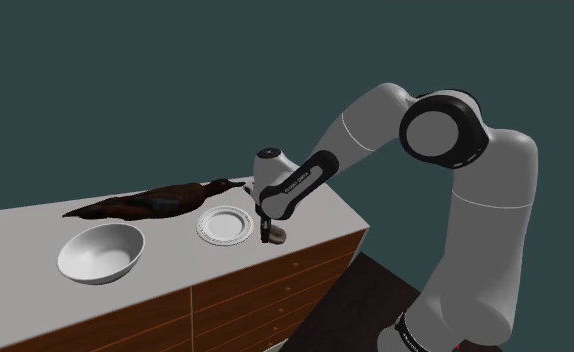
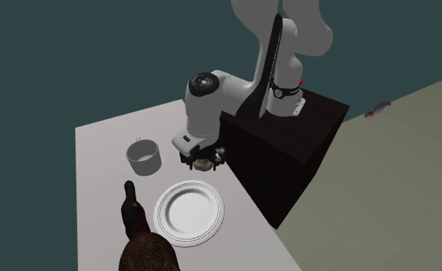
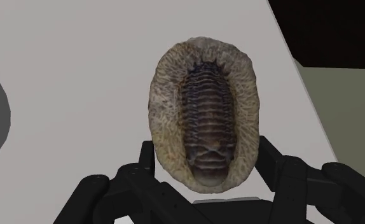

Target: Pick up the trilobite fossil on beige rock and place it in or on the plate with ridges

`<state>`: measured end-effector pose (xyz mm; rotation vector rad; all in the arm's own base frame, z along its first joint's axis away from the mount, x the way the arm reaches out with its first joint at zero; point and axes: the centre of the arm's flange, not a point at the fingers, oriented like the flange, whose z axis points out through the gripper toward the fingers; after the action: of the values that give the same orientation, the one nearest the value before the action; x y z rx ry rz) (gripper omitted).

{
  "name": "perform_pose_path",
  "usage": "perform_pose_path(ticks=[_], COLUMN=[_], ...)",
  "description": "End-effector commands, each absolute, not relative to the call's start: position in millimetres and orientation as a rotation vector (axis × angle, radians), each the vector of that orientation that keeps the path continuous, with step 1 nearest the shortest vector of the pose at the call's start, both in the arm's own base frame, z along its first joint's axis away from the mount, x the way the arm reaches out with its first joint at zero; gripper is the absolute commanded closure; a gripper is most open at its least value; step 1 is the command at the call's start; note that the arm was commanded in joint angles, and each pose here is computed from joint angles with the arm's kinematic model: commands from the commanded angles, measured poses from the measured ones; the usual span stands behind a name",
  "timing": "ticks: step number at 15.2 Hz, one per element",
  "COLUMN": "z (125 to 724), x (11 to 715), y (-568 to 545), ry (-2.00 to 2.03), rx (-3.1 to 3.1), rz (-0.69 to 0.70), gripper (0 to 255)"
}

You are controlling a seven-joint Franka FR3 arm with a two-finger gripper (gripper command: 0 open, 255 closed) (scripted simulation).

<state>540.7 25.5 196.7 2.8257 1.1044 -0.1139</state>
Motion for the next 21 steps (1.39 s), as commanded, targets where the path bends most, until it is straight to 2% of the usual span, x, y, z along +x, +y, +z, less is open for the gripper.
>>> perform_pose_path(ticks=[1,15,21], z=[206.8,276.2,277.2], x=[540.5,540.5,607.5], y=[25.5,25.5,67.7], ry=[1.104,1.104,1.104], rx=[2.826,2.826,2.826], rz=[-0.114,-0.114,-0.114], gripper=[255,255,255])
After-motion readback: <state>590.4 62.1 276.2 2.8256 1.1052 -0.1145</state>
